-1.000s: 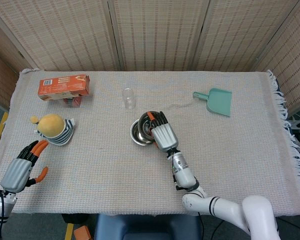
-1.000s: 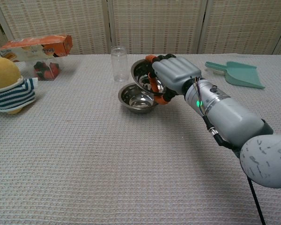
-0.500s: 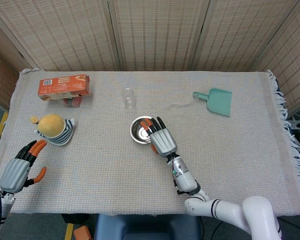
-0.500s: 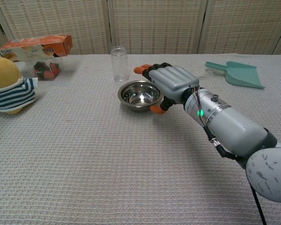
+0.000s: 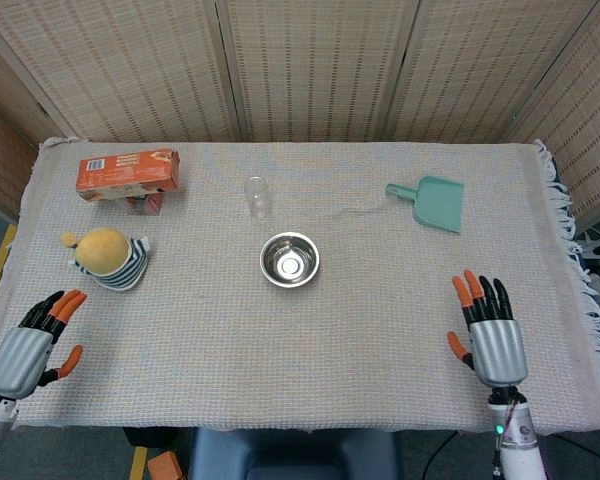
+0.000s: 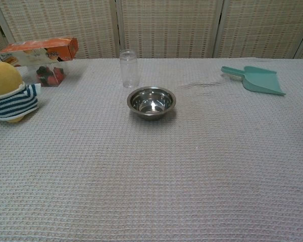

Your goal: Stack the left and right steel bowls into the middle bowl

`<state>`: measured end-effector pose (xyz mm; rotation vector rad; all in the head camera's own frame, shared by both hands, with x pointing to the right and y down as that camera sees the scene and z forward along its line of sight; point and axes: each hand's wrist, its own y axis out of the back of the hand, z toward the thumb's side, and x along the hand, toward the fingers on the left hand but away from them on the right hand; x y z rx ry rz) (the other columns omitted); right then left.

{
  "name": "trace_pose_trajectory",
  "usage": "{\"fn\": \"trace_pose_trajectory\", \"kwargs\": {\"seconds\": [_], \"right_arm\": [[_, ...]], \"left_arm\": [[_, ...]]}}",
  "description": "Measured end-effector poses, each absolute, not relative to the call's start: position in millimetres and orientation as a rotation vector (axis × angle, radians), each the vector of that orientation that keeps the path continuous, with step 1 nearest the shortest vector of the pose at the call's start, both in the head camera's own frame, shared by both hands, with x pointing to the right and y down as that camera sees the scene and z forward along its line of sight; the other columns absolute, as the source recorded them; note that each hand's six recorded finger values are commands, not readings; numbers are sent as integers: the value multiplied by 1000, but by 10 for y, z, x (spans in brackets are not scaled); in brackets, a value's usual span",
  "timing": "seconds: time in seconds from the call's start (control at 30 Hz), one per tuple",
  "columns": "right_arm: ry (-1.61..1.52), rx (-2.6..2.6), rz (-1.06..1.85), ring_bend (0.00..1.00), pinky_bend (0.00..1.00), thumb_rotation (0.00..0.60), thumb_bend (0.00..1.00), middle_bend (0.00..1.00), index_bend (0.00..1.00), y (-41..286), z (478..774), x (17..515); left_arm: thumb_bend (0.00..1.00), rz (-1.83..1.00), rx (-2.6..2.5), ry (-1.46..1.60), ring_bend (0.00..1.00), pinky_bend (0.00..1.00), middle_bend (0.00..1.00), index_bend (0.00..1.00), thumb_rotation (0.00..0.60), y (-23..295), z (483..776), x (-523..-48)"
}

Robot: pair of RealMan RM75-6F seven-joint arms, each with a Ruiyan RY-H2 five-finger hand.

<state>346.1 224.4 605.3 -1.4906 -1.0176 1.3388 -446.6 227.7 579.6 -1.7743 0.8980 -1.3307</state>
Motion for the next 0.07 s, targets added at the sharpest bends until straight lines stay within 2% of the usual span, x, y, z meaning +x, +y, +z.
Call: {"fn": "trace_pose_trajectory", "kwargs": {"seconds": [0.07], "right_arm": [[-1014,-1500,1337,0,0,600,148,0,0,2294,5965,3585]], "left_arm": [[445,-1326,-1764,886,17,140,6,0,600,2286,5791,-4432]]}}
